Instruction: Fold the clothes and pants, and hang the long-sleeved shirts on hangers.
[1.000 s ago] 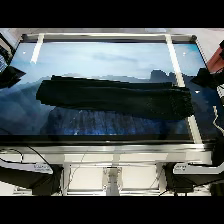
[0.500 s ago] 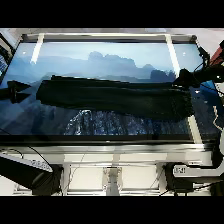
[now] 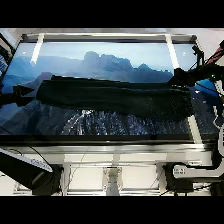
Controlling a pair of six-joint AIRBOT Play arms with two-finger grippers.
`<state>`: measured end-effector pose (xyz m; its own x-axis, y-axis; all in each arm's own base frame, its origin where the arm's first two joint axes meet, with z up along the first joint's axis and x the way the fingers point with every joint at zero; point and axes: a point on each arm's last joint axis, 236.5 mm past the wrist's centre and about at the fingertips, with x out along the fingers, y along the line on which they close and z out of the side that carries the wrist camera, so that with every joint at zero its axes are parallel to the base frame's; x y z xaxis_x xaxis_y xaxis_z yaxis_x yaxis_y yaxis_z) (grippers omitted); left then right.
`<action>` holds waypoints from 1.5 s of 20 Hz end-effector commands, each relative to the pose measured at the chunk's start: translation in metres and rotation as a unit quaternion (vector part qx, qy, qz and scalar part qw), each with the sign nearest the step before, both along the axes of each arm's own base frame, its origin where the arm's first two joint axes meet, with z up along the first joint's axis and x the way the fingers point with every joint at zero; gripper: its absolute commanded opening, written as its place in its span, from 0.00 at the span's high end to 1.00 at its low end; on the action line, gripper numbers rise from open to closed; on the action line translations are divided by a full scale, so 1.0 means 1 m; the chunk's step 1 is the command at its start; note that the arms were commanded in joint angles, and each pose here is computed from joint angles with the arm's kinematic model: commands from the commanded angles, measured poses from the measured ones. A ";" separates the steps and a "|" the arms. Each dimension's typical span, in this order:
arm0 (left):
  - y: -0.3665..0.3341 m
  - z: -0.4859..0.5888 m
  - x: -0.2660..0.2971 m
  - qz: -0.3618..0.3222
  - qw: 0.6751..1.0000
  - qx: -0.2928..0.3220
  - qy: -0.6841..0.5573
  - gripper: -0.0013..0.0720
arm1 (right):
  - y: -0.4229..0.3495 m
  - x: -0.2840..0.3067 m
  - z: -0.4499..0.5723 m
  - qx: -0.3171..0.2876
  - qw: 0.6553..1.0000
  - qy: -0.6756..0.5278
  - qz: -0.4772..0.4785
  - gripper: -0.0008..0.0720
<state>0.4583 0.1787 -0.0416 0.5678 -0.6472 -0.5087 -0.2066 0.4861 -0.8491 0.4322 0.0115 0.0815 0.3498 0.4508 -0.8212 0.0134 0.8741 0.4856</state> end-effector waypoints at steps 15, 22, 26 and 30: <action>-0.009 -0.026 0.008 -0.090 0.982 0.142 0.087 0.04 | -0.008 0.000 -0.004 -0.027 1.000 -0.006 0.013 0.95; -0.018 -0.024 0.001 -0.091 0.982 0.117 0.113 0.04 | -0.008 0.000 -0.004 -0.029 0.999 -0.010 0.020 0.95; -0.038 -0.002 -0.014 -0.142 0.977 0.094 0.129 0.05 | -0.006 0.000 -0.004 -0.028 0.999 -0.011 0.021 0.95; -0.027 0.008 -0.017 -0.122 0.973 0.127 0.150 0.06 | -0.005 0.000 -0.003 -0.027 0.999 -0.012 0.024 0.95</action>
<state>0.4480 0.1478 -0.0396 0.2402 -0.6046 -0.7595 -0.2510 0.7171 -0.6502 0.4322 0.0052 0.0775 0.3486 0.4193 -0.8383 -0.0337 0.8994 0.4359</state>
